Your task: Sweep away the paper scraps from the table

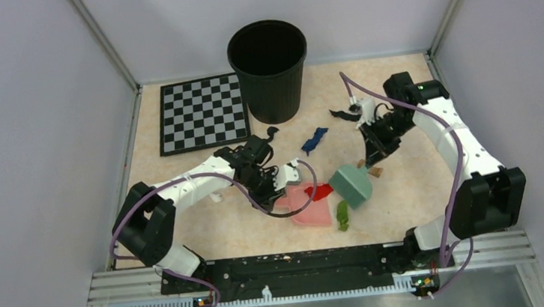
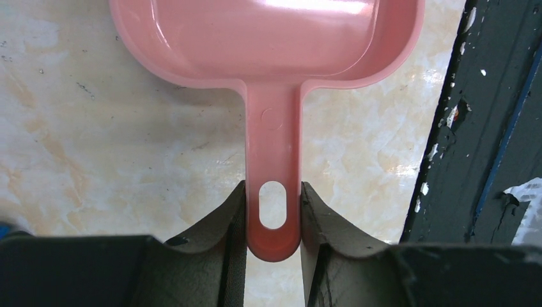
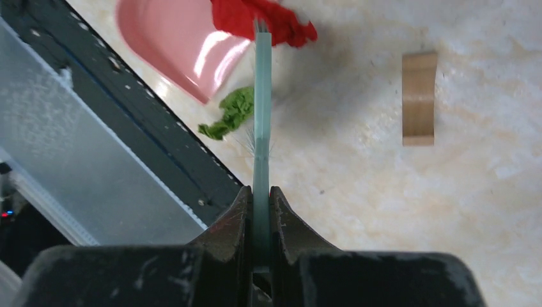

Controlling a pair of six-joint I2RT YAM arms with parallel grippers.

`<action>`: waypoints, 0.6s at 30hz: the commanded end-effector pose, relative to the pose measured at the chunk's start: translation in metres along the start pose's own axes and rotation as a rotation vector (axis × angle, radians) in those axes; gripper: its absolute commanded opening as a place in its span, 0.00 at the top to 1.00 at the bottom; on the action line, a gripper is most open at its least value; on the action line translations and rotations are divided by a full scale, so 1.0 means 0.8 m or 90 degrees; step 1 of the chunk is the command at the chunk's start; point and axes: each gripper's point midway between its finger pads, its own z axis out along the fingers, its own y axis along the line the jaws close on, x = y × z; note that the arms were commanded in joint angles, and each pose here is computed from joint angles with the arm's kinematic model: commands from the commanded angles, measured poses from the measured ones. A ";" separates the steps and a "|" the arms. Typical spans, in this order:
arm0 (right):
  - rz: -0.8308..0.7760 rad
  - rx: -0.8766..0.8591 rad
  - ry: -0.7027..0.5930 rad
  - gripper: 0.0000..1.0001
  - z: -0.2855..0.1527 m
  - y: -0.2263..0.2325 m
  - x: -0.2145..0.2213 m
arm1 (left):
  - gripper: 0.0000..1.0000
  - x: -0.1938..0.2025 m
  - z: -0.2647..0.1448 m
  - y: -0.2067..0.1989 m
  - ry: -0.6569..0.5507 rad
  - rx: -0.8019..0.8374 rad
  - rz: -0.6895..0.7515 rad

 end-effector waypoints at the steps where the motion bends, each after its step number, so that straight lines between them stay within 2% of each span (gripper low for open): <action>1: -0.006 -0.080 -0.090 1.00 -0.018 0.025 -0.070 | 1.00 -0.007 -0.006 0.007 -0.008 -0.018 0.025; 4: -0.025 -0.042 -0.111 1.00 -0.035 0.012 -0.098 | 1.00 -0.006 -0.015 0.009 0.004 -0.030 0.035; 10: -0.007 0.139 -0.127 1.00 -0.044 -0.055 -0.121 | 1.00 0.014 -0.026 0.009 0.049 -0.045 0.033; 14: -0.007 0.148 -0.104 1.00 -0.023 -0.066 -0.121 | 1.00 0.011 -0.026 0.011 0.045 -0.048 0.014; 18: -0.039 0.129 -0.071 1.00 0.009 -0.046 -0.128 | 1.00 -0.007 -0.019 0.020 0.022 -0.048 -0.012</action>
